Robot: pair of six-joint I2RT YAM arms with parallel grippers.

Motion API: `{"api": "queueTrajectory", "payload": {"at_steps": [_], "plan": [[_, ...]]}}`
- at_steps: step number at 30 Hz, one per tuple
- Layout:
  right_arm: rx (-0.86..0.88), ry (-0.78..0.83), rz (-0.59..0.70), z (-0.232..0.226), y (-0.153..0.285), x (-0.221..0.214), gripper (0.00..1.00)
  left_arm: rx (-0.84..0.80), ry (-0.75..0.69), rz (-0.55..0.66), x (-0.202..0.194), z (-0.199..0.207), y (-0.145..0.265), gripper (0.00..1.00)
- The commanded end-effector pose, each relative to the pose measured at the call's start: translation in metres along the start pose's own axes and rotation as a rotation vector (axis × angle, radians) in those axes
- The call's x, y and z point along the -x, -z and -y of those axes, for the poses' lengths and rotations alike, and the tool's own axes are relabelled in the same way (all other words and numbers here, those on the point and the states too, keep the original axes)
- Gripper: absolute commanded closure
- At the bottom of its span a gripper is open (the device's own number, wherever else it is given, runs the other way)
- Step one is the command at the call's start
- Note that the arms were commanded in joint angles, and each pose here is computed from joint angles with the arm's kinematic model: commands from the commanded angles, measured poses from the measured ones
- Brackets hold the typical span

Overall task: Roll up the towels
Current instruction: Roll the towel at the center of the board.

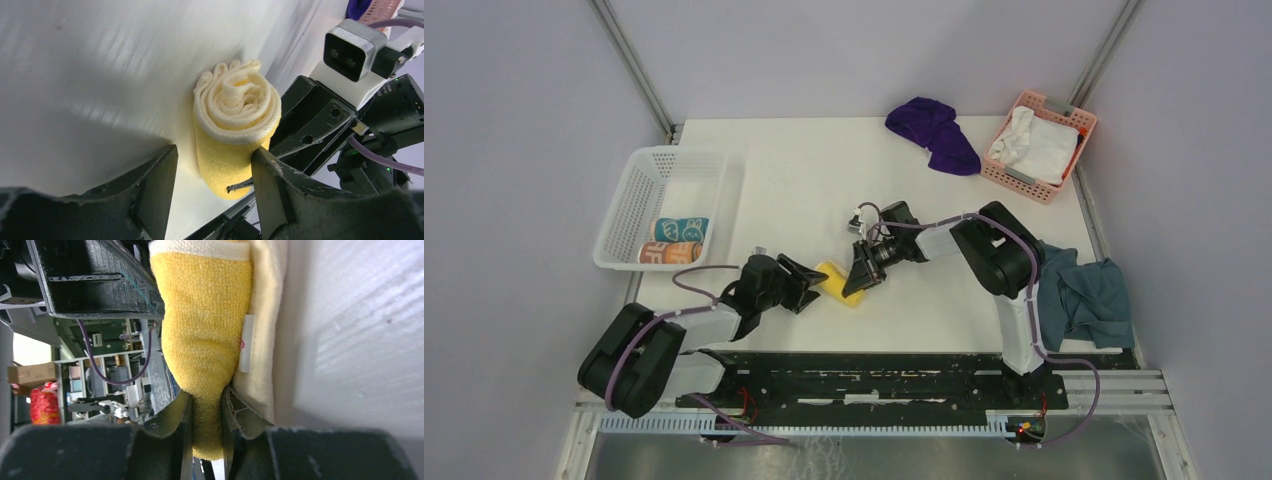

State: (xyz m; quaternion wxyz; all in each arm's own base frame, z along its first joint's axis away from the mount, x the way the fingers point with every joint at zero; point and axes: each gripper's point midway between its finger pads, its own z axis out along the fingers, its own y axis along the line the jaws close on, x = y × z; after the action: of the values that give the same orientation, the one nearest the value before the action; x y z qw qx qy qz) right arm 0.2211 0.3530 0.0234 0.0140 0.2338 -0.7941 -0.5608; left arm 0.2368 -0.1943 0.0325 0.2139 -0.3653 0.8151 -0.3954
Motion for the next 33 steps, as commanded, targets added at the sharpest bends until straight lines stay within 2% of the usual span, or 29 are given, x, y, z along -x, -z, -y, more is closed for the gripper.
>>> {"api": "queueTrajectory", "payload": {"at_steps": [1, 3, 8, 10, 14, 18, 24, 29, 33], "plan": [[-0.068, -0.143, -0.001, 0.026, -0.001, -0.016, 0.78, 0.035, 0.027, -0.008, 0.001, -0.004, -0.012, 0.39], [-0.113, -0.12, 0.001, 0.028, 0.003, -0.015, 0.75, 0.072, 0.046, -0.014, -0.001, -0.014, -0.015, 0.42], [-0.264, -0.031, 0.03, 0.026, 0.021, -0.01, 0.57, 0.19, 0.072, -0.005, 0.0, -0.039, -0.017, 0.46], [-0.319, 0.044, 0.061, 0.016, 0.033, -0.002, 0.5, 0.216, 0.069, 0.007, 0.002, -0.044, -0.016, 0.47], [-0.457, 0.167, 0.098, 0.004, 0.055, 0.006, 0.42, 0.234, 0.059, 0.024, 0.005, -0.046, -0.015, 0.47], [-0.627, 0.364, 0.125, -0.015, 0.068, 0.013, 0.33, 0.241, 0.051, 0.027, 0.006, -0.044, -0.015, 0.48], [-0.842, 0.716, 0.114, -0.044, 0.062, 0.018, 0.29, 0.242, 0.045, 0.028, 0.007, -0.043, -0.014, 0.48], [-0.909, 0.851, 0.073, -0.04, 0.043, 0.017, 0.28, 0.24, 0.045, 0.031, 0.007, -0.042, -0.014, 0.48], [-0.944, 0.888, 0.001, -0.025, 0.026, 0.009, 0.3, 0.24, 0.044, 0.03, 0.007, -0.041, -0.014, 0.47]]}}
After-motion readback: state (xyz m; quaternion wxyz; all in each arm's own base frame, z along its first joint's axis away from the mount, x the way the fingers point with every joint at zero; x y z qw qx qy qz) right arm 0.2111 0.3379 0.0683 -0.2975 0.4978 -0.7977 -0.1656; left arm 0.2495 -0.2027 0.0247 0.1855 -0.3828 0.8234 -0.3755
